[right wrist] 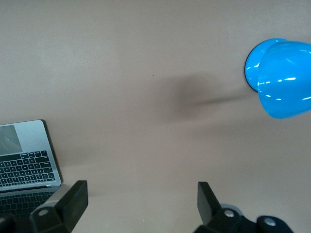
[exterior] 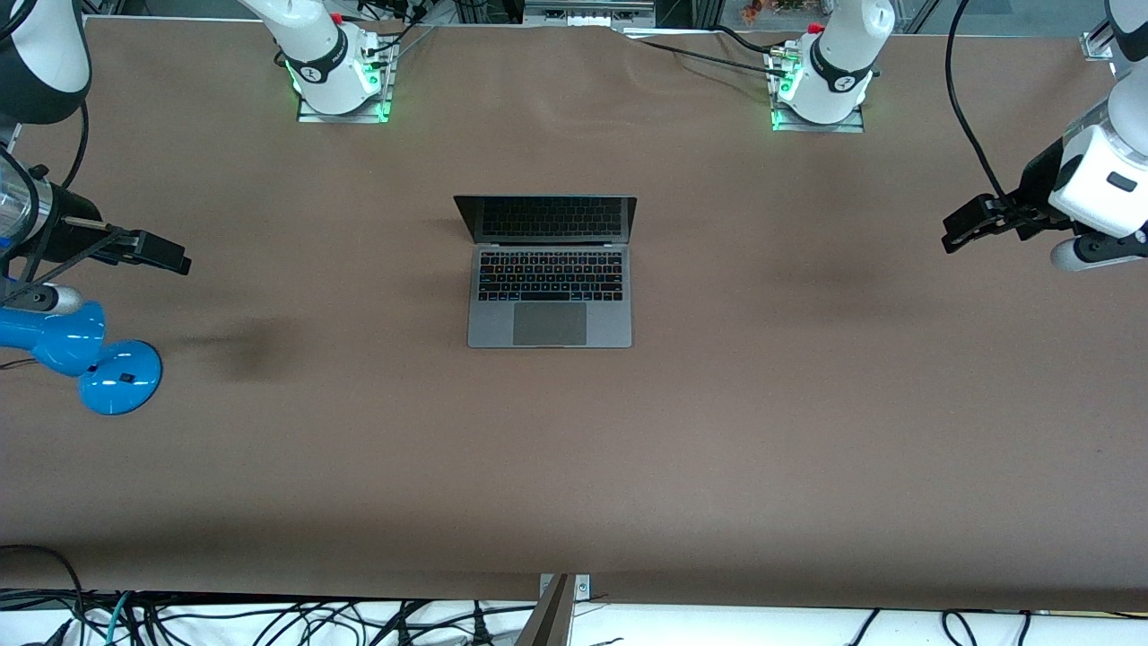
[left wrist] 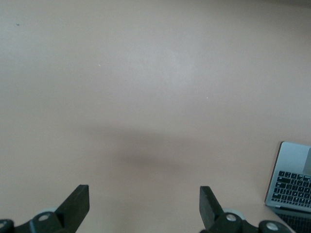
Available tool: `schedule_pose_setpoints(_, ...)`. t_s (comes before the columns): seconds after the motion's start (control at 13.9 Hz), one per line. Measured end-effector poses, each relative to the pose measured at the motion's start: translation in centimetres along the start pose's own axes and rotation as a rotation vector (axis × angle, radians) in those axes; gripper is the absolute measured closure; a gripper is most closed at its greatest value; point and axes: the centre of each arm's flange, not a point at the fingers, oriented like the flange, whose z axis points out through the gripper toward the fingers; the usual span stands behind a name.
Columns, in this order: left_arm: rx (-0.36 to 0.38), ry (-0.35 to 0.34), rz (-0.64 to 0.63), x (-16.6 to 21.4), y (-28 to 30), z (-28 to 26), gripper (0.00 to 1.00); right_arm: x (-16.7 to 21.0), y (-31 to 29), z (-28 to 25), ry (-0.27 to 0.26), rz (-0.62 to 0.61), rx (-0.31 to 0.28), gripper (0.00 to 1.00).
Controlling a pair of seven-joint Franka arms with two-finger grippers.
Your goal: Close laptop with both arms from behind
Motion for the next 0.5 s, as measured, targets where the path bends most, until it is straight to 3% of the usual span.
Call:
schedule_pose_setpoints(0.29,0.003,-0.029,0.025,0.3,0.9,1.3,0.0,0.0,-0.1,0.0,-0.003,-0.004,0.0,0.0)
schedule_pose_setpoints(0.5,-0.037,-0.094,0.033,-0.3,2.0,2.1,0.0,-0.1,-0.1,0.8,-0.019,-0.007,-0.002,0.0)
